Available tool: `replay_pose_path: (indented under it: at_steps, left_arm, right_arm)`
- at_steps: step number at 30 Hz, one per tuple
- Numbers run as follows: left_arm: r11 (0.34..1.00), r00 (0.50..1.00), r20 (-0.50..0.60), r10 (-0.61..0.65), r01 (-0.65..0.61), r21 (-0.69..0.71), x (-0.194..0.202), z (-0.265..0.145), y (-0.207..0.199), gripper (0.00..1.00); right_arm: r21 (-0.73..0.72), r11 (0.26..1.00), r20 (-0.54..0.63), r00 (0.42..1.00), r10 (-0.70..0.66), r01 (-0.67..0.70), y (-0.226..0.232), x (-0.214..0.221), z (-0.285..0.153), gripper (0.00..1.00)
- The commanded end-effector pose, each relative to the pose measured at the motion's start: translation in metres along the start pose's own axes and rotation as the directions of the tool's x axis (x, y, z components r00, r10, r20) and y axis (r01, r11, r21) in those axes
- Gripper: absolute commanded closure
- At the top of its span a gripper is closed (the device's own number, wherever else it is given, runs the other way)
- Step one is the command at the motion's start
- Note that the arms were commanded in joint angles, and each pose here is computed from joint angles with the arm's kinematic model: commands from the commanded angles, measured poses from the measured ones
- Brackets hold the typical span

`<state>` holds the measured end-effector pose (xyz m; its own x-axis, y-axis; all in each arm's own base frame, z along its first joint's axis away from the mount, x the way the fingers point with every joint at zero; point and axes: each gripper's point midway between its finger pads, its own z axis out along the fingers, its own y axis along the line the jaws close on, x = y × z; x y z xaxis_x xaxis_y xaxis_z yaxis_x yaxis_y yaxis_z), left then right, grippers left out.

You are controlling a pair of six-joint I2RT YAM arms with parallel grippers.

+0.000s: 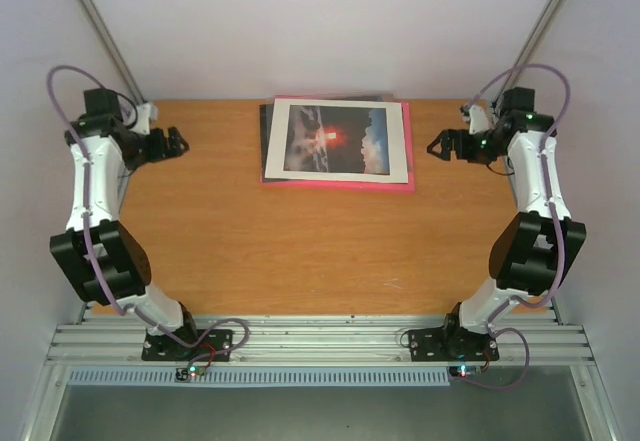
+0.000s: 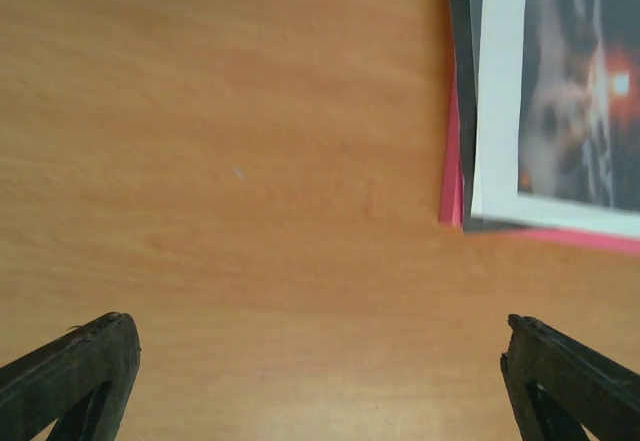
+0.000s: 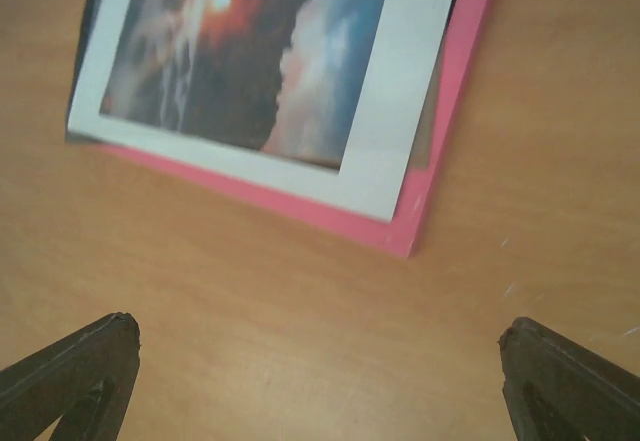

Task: Put the photo into the frame

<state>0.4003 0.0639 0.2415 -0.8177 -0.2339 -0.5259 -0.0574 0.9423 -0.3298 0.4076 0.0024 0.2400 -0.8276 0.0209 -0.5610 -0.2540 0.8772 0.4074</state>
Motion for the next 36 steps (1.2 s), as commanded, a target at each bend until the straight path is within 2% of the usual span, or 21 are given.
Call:
replay_pose_path:
  at_steps: [1, 7, 12, 22, 36]
  left_arm:
    - [1.0, 1.0, -0.024, 0.004, -0.003, 0.028, 0.026, 0.019, -0.015, 0.01]
    - [0.994, 0.993, -0.121, -0.008, 0.021, 0.107, 0.065, 0.065, -0.035, 0.01]
    - [0.981, 0.985, -0.169, -0.024, 0.056, 0.186, 0.074, 0.103, -0.057, 0.01]
    - [0.927, 0.98, -0.177, -0.09, 0.148, 0.345, 0.043, 0.194, -0.097, 0.01]
    - [0.834, 0.957, -0.182, -0.225, 0.286, 0.472, -0.005, 0.303, -0.112, 0.03]
  right_arm:
    - [-0.024, 1.0, -0.074, 0.997, 0.01, -0.012, 0.013, 0.032, 0.014, 0.01]
    - [-0.06, 0.996, -0.197, 0.979, 0.054, -0.067, 0.017, 0.073, 0.044, 0.01]
    - [-0.078, 0.992, -0.25, 0.965, 0.074, -0.096, 0.02, 0.089, 0.058, 0.01]
    - [-0.061, 0.994, -0.3, 0.951, 0.069, -0.091, 0.015, 0.094, 0.069, 0.01]
    - [-0.014, 0.998, -0.373, 0.927, 0.045, -0.054, 0.002, 0.102, 0.073, 0.01]
